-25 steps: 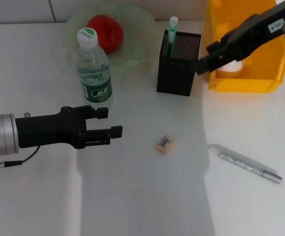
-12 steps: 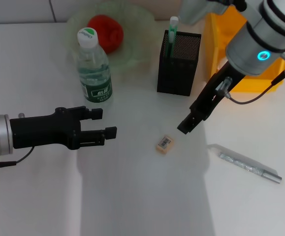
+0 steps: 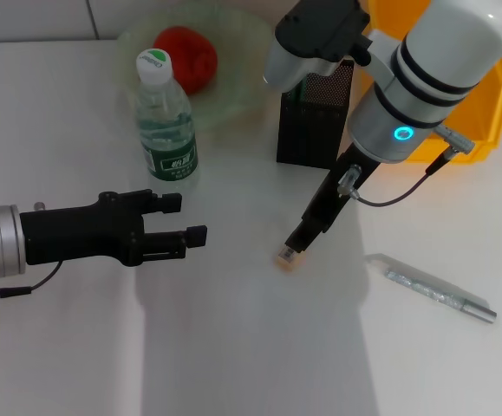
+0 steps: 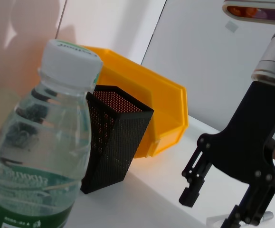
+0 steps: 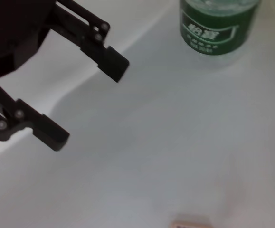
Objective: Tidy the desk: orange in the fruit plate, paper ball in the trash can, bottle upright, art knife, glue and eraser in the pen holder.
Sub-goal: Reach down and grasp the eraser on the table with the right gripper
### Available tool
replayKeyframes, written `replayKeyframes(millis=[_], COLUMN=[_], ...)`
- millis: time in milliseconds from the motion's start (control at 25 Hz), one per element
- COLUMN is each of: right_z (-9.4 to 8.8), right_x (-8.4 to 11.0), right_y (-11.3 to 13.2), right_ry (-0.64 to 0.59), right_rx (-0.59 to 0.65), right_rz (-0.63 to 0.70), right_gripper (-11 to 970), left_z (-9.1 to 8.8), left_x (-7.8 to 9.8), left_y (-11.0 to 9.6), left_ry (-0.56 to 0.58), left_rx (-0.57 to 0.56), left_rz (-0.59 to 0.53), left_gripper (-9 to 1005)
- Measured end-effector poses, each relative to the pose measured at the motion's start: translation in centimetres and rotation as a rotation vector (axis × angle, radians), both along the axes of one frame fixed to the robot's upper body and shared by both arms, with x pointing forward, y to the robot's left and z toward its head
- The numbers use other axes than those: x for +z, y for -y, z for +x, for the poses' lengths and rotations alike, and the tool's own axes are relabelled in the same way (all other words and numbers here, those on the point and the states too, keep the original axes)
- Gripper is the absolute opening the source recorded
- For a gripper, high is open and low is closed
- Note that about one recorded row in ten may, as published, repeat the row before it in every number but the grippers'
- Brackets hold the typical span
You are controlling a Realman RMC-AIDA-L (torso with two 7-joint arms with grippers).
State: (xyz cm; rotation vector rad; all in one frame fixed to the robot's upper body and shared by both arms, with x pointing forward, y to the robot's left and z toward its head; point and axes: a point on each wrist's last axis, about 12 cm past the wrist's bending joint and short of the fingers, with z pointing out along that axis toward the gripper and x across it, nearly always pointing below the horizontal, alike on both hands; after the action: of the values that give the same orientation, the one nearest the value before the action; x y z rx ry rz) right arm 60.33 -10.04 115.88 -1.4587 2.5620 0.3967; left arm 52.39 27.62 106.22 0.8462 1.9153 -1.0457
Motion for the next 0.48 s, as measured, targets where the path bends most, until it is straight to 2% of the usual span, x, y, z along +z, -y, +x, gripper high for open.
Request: replayKeyframes(millis=[480], right_z=[-1.1], right_x=[-2.8], right_y=[-1.6], right_ry=[0.009], right_rx=[0.049], right_rz=[-0.02], right_gripper=[633], left_z=[-0.1], left_x=[-0.2], left_y=[0.2], left_ry=[-0.001], left_rx=[0.005], left_rz=[-0.001], left_gripper=[782])
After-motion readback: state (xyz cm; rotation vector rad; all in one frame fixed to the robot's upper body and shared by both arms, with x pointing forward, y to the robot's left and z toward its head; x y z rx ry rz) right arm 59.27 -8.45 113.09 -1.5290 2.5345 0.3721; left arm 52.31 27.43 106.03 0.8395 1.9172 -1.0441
